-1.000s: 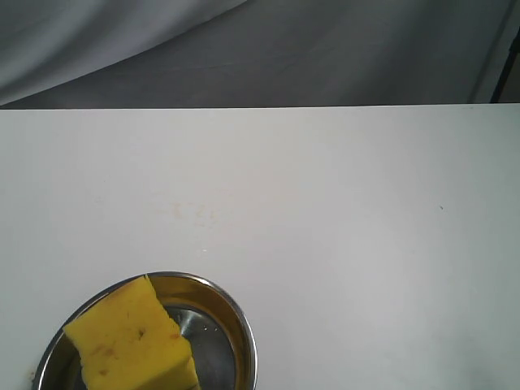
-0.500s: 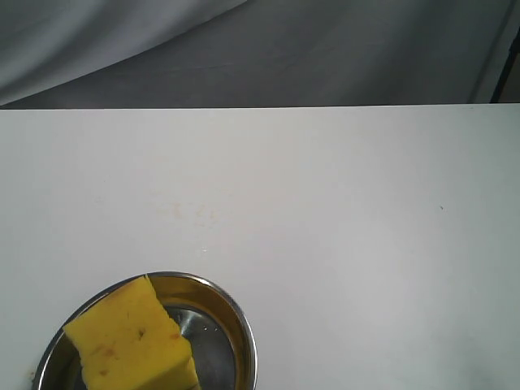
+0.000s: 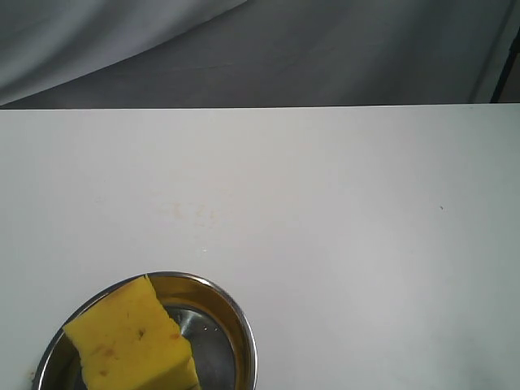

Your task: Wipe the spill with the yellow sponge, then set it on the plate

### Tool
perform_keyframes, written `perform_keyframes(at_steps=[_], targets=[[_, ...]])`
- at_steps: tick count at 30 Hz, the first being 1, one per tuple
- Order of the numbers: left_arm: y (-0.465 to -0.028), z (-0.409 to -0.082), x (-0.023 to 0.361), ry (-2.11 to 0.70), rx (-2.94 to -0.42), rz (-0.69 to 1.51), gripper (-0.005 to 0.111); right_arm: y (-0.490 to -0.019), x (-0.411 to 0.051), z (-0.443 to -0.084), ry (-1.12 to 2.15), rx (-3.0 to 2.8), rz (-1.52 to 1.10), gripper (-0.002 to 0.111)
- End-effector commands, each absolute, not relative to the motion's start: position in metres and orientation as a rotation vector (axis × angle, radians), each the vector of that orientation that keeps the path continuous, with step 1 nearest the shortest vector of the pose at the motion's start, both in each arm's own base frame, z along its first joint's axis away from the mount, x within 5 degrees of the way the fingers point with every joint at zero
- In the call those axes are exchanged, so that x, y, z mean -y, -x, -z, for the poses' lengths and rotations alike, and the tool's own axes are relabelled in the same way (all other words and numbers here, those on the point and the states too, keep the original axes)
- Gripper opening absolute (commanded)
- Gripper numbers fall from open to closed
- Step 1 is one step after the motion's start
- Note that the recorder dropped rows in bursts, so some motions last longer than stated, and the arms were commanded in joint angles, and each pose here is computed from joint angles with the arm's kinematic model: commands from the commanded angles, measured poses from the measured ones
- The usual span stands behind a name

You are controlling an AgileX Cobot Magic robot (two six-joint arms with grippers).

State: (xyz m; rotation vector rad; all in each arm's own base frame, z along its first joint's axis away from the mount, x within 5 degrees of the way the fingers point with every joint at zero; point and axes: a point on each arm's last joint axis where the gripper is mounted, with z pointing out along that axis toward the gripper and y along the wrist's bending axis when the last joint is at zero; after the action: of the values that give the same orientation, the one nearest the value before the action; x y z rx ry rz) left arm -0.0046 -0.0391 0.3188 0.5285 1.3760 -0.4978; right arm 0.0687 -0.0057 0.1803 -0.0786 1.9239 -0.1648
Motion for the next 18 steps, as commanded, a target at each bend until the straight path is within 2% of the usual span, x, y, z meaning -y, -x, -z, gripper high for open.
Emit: perform_keyframes(at_steps=[1,13,18], targets=[[0.004,-0.32,0.037,-0.512,-1.363,0.471,0.0,-0.069,0.006,-0.179,0.071,-1.923,0.162,0.0],[0.0,-0.317,0.032,-0.546,-1.374,0.341,0.0,-0.069,0.006,-0.179,0.071,-1.923,0.162,0.0],[-0.012,-0.307,0.024,-0.421,-1.419,0.273,0.0,-0.069,0.006,-0.179,0.071,-1.923,0.162,0.0]])
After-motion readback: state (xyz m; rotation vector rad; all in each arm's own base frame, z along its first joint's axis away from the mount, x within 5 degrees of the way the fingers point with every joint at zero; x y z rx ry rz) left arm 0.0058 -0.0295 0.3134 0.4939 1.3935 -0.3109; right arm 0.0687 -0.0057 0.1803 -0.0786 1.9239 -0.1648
